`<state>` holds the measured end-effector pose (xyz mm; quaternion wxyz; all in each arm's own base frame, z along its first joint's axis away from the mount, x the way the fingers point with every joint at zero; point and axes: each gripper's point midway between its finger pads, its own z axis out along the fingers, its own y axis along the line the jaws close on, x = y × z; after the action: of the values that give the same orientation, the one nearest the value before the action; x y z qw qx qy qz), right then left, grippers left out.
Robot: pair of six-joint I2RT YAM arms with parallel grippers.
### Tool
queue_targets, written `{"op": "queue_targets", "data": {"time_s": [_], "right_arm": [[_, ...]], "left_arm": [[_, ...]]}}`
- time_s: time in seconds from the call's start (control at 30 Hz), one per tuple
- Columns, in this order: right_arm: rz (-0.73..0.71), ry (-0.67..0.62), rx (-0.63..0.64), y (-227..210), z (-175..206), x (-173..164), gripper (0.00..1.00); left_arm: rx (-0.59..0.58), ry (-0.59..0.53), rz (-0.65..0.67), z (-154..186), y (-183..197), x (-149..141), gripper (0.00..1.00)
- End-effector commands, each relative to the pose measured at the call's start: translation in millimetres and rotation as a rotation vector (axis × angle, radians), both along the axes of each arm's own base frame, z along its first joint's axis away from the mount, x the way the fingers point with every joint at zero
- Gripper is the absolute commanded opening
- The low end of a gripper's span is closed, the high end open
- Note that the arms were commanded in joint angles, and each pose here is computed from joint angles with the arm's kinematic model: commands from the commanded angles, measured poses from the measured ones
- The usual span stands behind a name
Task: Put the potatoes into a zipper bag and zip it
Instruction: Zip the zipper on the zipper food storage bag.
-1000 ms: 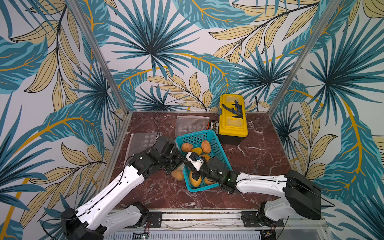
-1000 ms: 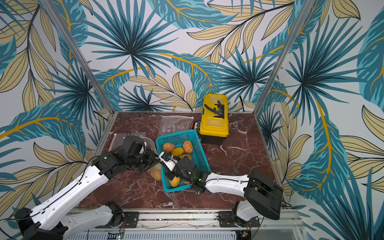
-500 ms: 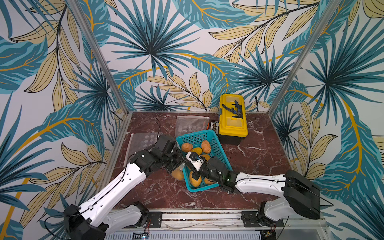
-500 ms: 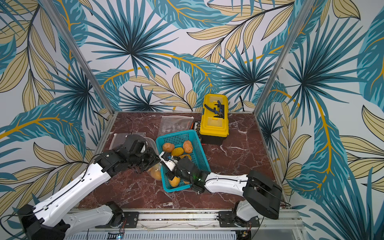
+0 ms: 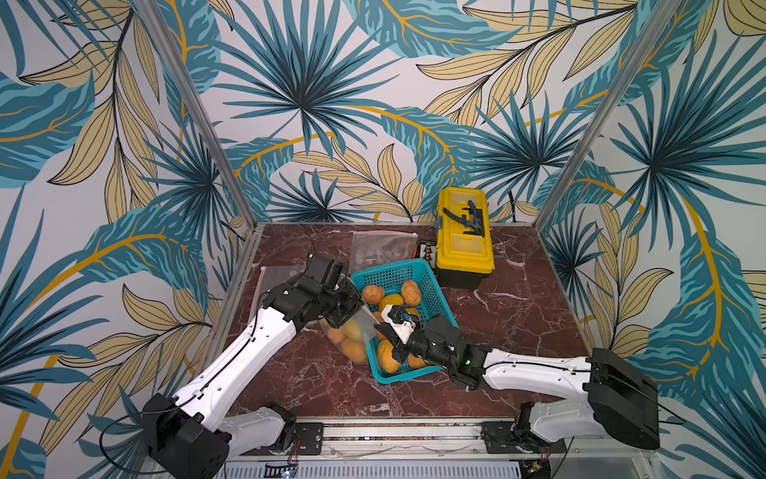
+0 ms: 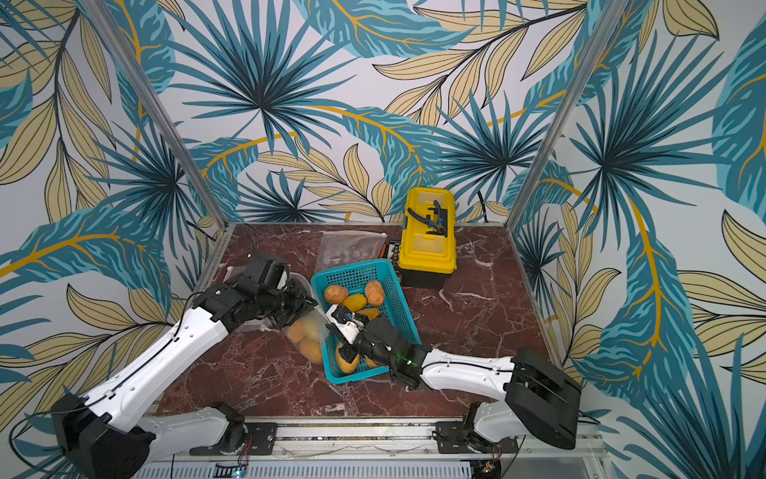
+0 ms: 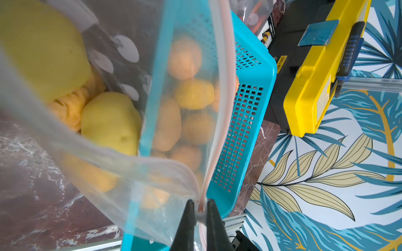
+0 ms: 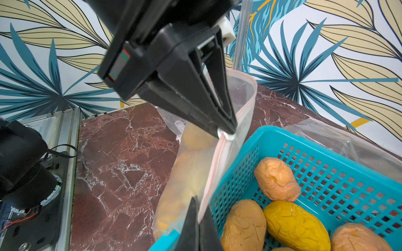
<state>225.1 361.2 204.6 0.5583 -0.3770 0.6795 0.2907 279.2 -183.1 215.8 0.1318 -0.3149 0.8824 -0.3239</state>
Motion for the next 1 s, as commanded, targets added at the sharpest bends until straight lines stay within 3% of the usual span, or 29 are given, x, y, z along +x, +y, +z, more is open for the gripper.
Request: {"op": "queue_targets", "data": {"time_s": [0.0,0.4,0.73,0.97], "right_arm": [[0.061,-0.016,0.069,-3.8,19.1,-18.1,0.00],[0.054,-0.021,0.100,-24.9,23.9,-29.4,0.00],[0.053,-0.024,0.120,-36.8,27.5,-36.3,0.00],[0.054,-0.010,0.130,-35.3,27.1,-36.3,0.00]], "left_arm": [[0.080,-0.067,0.081,5.9,25.7,31.8,0.00],[0.148,-0.097,0.178,14.6,52.9,86.1,0.00],[0.196,-0.102,0.297,14.4,87.6,108.7,0.00],[0.178,-0.093,0.294,14.7,84.9,117.0,0.00]]}}
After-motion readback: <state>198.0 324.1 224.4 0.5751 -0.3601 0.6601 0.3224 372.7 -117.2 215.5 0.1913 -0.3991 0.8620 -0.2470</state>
